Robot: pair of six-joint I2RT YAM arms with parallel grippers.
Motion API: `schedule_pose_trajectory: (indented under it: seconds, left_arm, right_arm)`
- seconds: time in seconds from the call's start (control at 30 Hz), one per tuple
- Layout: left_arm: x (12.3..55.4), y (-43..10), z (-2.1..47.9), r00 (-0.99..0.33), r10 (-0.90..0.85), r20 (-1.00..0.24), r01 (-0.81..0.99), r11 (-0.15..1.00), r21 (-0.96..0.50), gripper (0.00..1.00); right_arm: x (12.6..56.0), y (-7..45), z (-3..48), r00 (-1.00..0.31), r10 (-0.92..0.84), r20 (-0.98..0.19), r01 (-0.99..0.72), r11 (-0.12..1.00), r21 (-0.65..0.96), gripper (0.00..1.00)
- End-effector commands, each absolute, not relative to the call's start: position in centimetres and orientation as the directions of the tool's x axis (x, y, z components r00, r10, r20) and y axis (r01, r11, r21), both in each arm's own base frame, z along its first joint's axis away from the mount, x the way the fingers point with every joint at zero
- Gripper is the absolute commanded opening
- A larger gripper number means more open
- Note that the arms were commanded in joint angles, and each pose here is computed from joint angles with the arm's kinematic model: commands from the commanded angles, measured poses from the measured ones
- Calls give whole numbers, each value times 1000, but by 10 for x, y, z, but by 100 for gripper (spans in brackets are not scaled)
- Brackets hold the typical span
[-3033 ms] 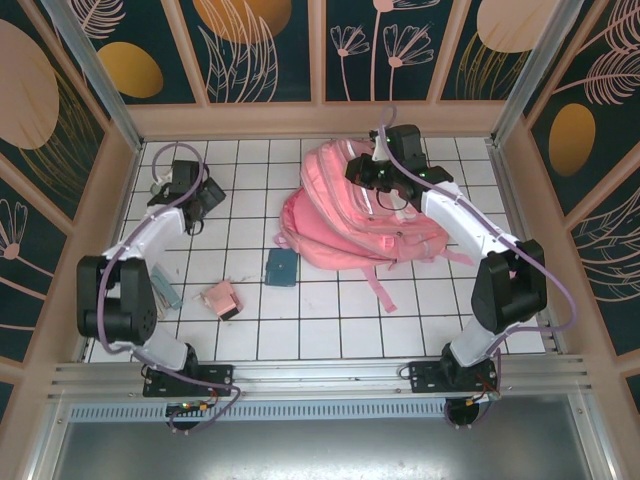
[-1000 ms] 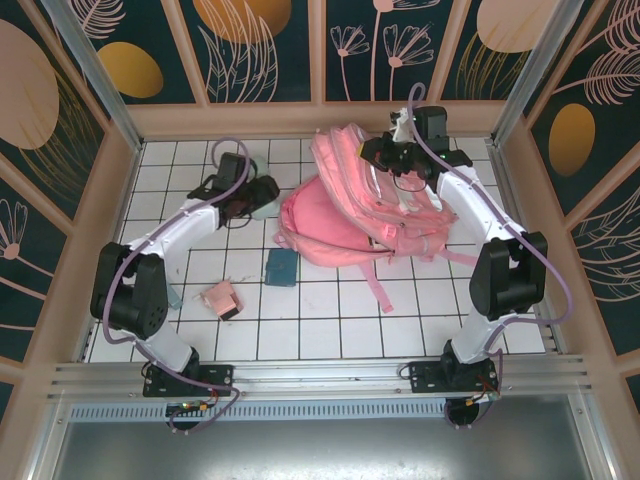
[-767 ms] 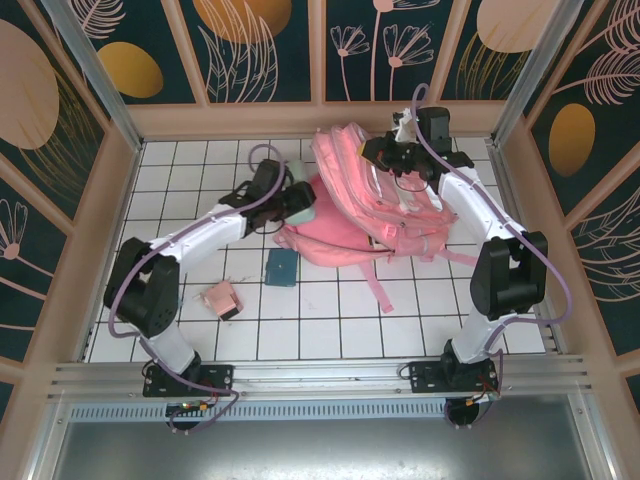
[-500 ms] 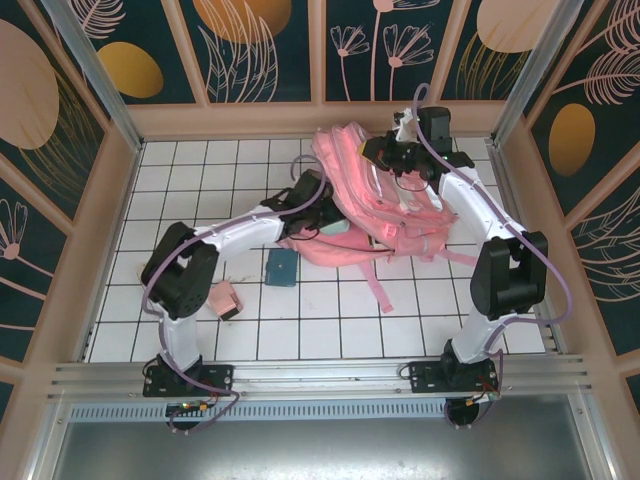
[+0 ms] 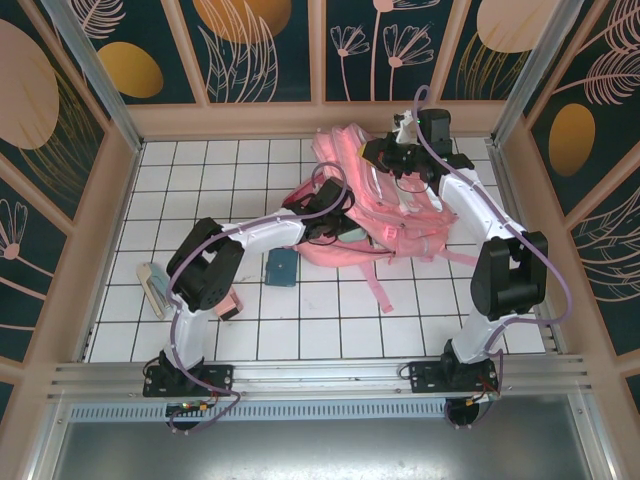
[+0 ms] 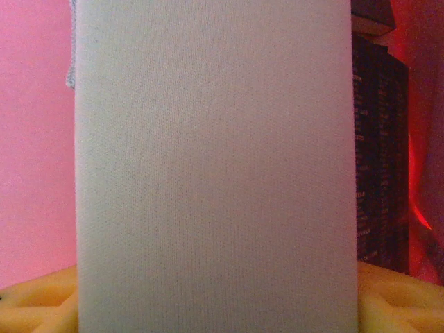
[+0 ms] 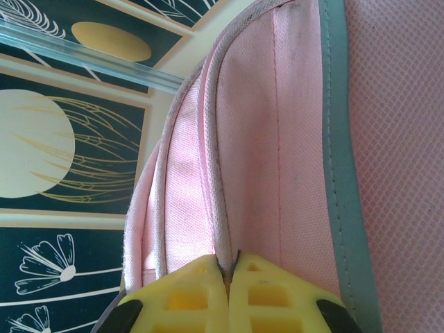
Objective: Pack the student bag
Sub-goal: Place a glasses case in the student bag.
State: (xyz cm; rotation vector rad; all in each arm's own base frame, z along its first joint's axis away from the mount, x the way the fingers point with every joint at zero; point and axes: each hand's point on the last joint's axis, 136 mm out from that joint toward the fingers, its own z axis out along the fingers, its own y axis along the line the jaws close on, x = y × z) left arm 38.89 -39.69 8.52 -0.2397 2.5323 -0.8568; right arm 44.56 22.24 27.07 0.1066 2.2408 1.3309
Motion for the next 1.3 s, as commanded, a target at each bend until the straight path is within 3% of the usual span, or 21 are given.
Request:
schedule_pose_trajectory:
  seconds: [0.0, 0.07, 0.5, 0.83, 1.27]
  left_arm:
    - [384, -402, 72, -891, -287, -352, -25, 805, -592, 72]
    - [382, -402, 71, -894, -282, -349, -25, 808, -588, 80]
    - [382, -398, 100, -881, -287, -377, -1, 796, -606, 98]
    - [390, -338, 146, -805, -357, -474, -54, 840, -541, 99]
    - [352, -198, 140, -709, -538, -456, -328, 824, -462, 99]
  right_arm:
    - [444, 221, 327, -779, 341, -526, -352, 457, 817, 0]
    - [444, 221, 327, -779, 341, -527, -352, 457, 817, 0]
    - [444, 220, 322, -781, 340, -523, -343, 466, 816, 0]
    - [442, 219, 317, -783, 337, -523, -340, 472, 814, 0]
    - [436, 236, 303, -797, 293, -528, -356, 478, 803, 0]
